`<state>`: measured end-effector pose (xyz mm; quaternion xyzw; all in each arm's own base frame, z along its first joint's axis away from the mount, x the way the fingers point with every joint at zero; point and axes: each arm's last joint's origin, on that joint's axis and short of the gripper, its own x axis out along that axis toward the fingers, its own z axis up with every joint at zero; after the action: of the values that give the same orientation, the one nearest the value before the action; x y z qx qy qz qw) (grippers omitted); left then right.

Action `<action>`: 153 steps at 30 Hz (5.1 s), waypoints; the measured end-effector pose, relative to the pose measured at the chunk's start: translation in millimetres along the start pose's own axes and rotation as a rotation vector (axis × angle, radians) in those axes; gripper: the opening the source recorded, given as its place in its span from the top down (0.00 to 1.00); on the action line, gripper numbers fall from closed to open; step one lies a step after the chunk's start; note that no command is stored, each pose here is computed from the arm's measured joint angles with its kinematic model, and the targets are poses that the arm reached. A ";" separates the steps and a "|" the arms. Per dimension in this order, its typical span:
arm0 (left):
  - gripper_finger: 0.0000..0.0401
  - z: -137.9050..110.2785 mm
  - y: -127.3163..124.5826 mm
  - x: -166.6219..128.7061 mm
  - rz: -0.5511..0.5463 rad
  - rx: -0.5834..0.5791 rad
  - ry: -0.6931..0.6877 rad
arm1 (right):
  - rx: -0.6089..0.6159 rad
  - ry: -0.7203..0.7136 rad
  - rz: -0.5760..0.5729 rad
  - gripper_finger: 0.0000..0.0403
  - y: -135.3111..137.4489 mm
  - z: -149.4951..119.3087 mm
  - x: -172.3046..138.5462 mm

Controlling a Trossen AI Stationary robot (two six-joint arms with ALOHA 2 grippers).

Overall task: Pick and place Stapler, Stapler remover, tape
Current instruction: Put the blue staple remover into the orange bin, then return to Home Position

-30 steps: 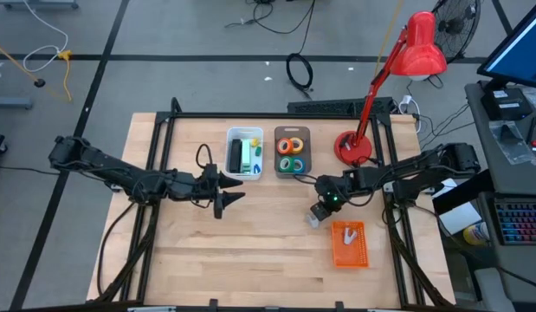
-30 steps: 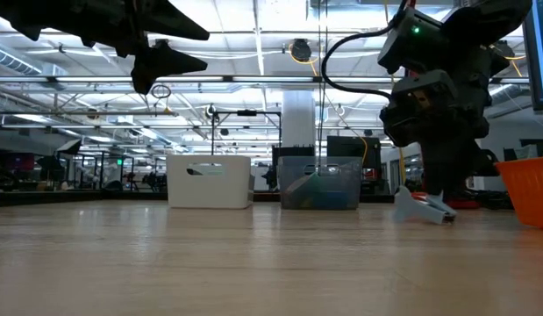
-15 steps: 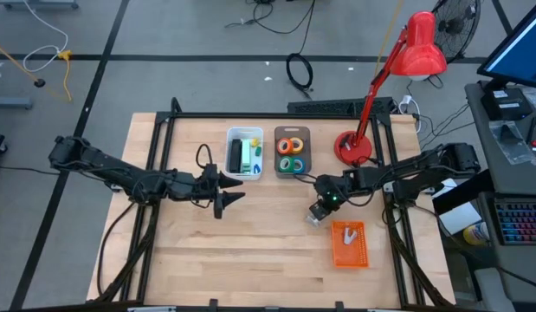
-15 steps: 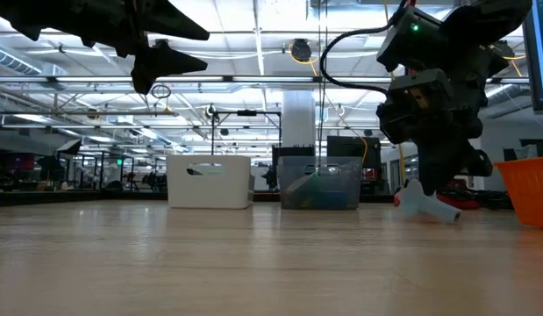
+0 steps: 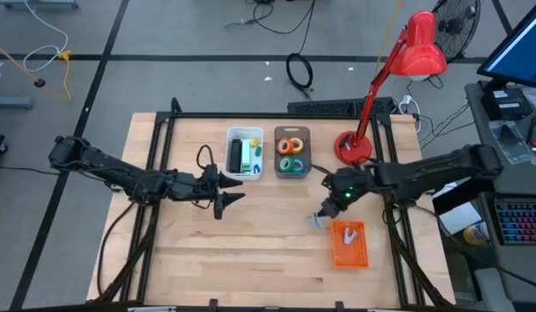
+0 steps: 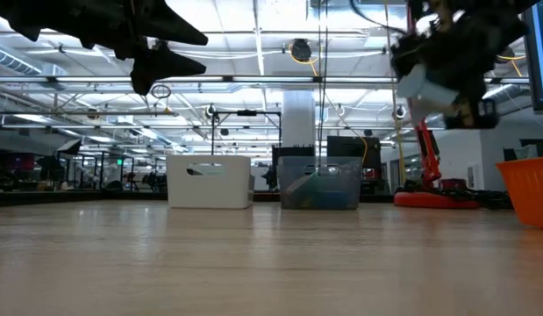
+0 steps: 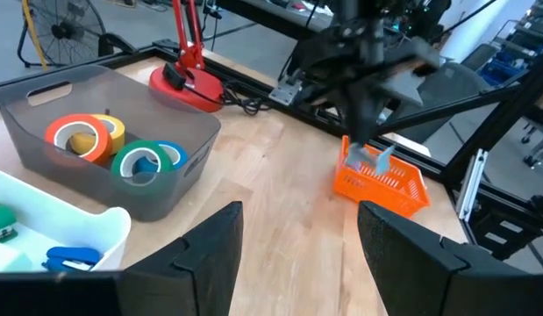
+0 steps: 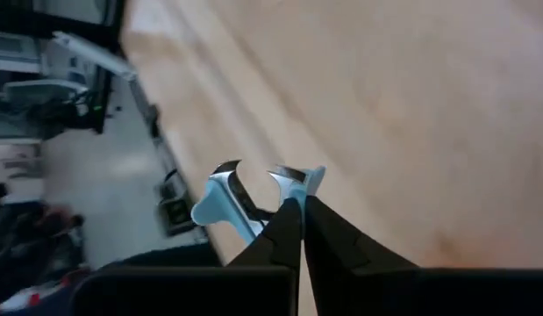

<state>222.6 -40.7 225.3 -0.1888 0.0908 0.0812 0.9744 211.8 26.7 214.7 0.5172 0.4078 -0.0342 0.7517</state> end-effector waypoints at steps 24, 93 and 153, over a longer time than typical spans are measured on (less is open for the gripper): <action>0.43 0.1 0.1 0.0 0.000 -0.009 -0.001 | 0.321 0.235 -0.379 1.00 -8.3 -93.8 -15.4; 0.43 -0.1 -0.4 -0.1 -0.005 -0.063 0.000 | 0.065 0.017 -0.154 0.86 1.5 -86.4 -22.8; 0.43 3.8 33.1 -101.5 -0.065 0.205 -0.146 | -0.835 -0.669 0.254 0.96 -28.5 -73.5 -95.2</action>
<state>118.3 -21.5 238.2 -0.0845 0.0211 0.0533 0.9948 92.6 37.4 245.3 0.1810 0.0596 0.0591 0.9799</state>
